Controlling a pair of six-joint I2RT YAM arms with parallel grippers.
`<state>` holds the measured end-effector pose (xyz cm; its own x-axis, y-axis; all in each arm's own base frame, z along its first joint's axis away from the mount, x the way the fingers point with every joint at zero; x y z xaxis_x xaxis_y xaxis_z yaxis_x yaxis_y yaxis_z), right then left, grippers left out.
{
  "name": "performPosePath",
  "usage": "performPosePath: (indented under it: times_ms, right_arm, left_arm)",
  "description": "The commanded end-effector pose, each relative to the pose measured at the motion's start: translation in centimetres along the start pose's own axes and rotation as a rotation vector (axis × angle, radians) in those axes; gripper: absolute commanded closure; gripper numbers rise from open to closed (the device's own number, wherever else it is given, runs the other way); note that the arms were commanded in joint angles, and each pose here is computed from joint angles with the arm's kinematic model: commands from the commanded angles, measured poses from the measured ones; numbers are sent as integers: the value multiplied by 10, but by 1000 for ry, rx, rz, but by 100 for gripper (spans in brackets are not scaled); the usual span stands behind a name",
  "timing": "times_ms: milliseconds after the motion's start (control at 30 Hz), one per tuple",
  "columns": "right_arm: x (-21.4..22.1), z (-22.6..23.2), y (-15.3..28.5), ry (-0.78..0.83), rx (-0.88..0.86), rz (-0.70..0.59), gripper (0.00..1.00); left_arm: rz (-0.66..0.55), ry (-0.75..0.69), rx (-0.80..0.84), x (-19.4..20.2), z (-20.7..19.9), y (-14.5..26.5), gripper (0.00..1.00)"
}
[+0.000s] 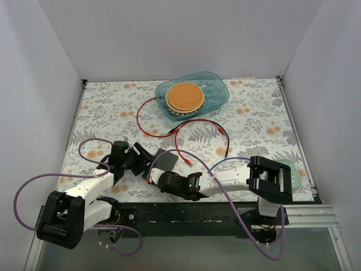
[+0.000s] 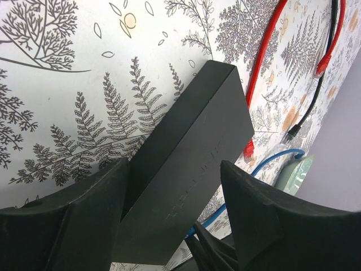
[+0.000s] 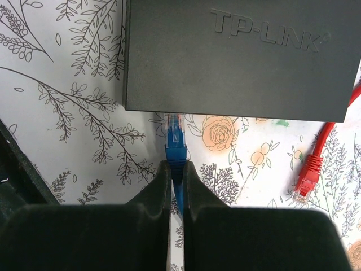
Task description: Insert the plug into the switch port
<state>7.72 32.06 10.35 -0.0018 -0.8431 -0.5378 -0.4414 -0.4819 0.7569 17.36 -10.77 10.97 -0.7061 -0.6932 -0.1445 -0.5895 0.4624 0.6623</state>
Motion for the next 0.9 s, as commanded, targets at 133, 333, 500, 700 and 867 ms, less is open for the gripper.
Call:
performPosePath:
  times_ms: [133,333,500,700,867]
  right_arm:
    - [-13,1,-8,18,-31,-5,99]
    - [-13,3,-10,33,-43,2,99]
    - [-16,0,-11,-19,11,-6,99]
    - [-26,-6,-7,-83,80,-54,99]
    - [-35,-14,-4,-125,89,-116,99]
  left_arm:
    - [57,11,22,6,-2,5,35]
    - [52,8,29,4,-7,5,35]
    - [69,11,42,6,-5,5,35]
    - [95,22,42,12,3,5,35]
    - [106,36,65,14,3,5,36]
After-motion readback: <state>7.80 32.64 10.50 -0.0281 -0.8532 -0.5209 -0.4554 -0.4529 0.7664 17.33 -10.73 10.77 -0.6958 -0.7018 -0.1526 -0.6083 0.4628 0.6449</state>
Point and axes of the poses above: each gripper's point midway between its finger pads, its own y axis back along the fingers, its own z axis along the line the jaws close on, x = y × z, the point moved 10 cm from there along y, back along the fingers, and after that the axes turned 6 degrees about y, right-handed, at the moved point
